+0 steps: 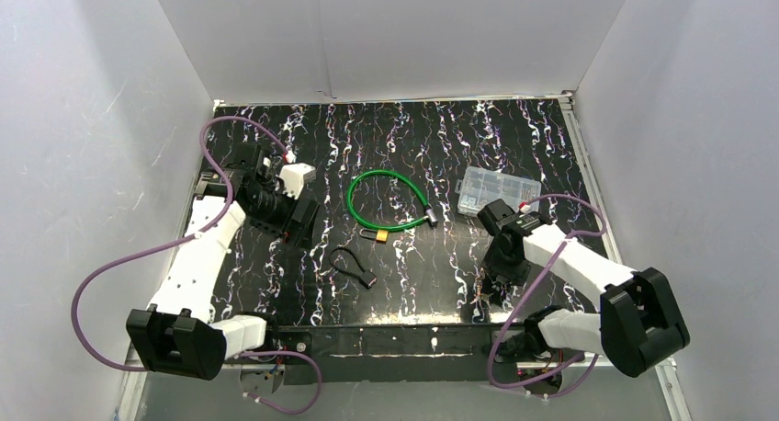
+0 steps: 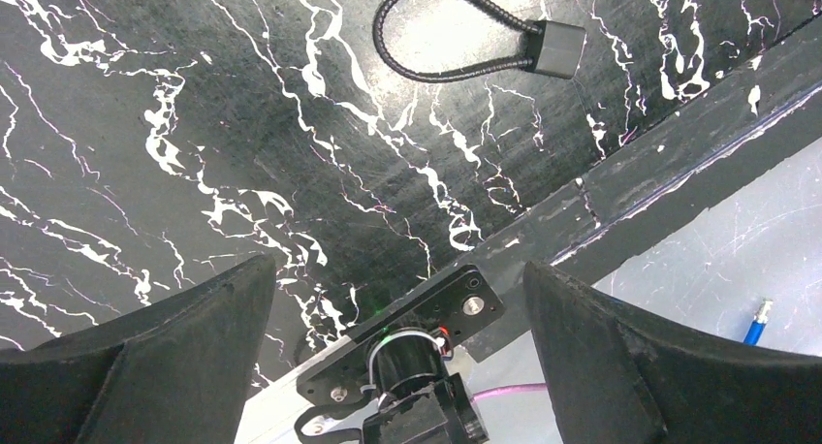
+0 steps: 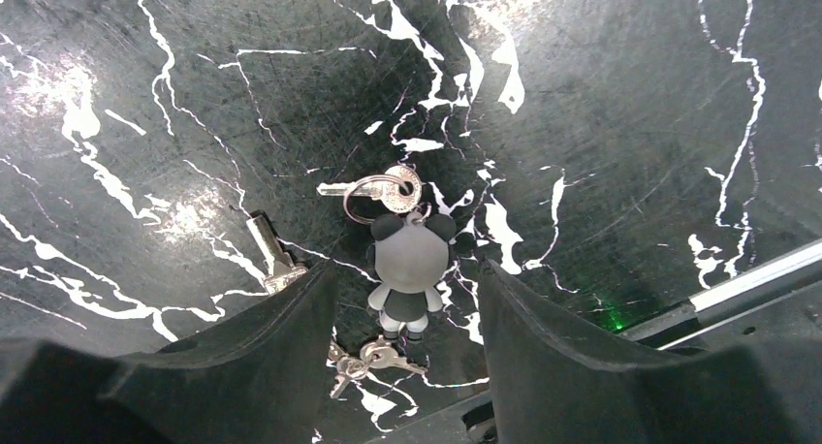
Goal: Unlock with the key
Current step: Pick up the key from the center of the board.
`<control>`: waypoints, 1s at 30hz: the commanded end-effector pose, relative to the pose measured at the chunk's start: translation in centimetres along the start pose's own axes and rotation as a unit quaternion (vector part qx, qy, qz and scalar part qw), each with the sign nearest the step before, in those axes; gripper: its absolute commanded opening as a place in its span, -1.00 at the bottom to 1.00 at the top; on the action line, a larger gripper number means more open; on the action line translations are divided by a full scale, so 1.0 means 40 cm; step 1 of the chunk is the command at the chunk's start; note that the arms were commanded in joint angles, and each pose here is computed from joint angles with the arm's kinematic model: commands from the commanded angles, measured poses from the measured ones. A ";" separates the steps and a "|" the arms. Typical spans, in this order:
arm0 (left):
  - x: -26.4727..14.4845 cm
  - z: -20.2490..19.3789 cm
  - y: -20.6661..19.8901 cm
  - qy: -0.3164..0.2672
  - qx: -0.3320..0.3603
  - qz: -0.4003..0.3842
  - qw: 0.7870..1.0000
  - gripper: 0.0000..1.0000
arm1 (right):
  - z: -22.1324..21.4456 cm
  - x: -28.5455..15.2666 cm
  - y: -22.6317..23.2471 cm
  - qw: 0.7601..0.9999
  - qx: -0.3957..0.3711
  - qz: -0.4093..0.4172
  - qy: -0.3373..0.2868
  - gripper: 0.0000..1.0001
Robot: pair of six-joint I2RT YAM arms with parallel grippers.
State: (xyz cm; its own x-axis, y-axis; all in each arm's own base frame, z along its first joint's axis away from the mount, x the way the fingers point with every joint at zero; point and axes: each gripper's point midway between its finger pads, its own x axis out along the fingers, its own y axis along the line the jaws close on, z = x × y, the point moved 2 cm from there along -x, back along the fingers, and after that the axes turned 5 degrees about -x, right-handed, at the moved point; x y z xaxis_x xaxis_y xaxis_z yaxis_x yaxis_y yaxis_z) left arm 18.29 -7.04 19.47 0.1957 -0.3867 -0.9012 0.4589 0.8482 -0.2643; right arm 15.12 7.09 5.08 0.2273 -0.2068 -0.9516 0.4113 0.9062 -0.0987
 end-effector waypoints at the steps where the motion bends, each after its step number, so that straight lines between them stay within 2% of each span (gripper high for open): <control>1: -0.036 -0.003 -0.009 -0.014 0.017 0.010 1.000 0.99 | -0.004 0.026 0.015 1.000 0.025 0.006 0.003 0.19; 2: -0.037 -0.004 -0.008 -0.013 0.018 0.012 1.000 0.99 | -0.007 0.031 0.010 1.000 0.026 0.001 0.003 0.10; 6: -0.041 -0.007 -0.004 -0.012 0.025 0.019 0.999 0.99 | -0.006 0.032 0.009 0.999 0.032 0.003 -0.002 0.04; 10: -0.044 -0.003 -0.001 -0.015 0.027 0.023 0.999 0.99 | -0.006 0.034 0.013 1.000 0.027 0.000 0.004 -0.12; 12: -0.045 -0.001 0.000 -0.016 0.027 0.024 0.999 0.99 | -0.006 0.033 0.018 1.000 0.023 0.004 0.006 -0.43; 17: -0.058 0.005 0.000 -0.022 0.031 0.029 0.999 0.99 | 0.026 -0.015 0.027 1.000 0.016 0.023 -0.014 -0.97; 20: -0.076 0.017 -0.008 -0.037 0.039 0.027 0.998 0.99 | 0.054 -0.075 0.028 0.999 0.009 0.041 -0.033 -0.97; 25: -0.125 0.066 -0.047 -0.115 0.056 0.011 0.992 0.99 | 0.082 -0.218 0.056 0.989 -0.018 0.136 -0.050 -0.97; 27: -0.145 0.093 -0.086 -0.165 0.077 -0.023 0.983 0.99 | 0.076 -0.294 0.093 0.976 -0.055 0.209 -0.038 -0.97; 30: -0.180 0.097 -0.161 -0.247 0.150 -0.084 0.953 0.99 | 0.050 -0.420 0.151 0.937 -0.129 0.325 -0.009 -0.97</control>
State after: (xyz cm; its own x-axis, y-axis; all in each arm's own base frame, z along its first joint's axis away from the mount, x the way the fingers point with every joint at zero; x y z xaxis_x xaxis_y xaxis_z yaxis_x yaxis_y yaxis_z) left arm 18.99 -8.10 25.04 0.4071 -0.4831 -0.7751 0.5650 0.8000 -0.2019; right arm 17.65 11.59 16.47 0.4521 0.1321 -0.8821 0.2189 0.9423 0.2533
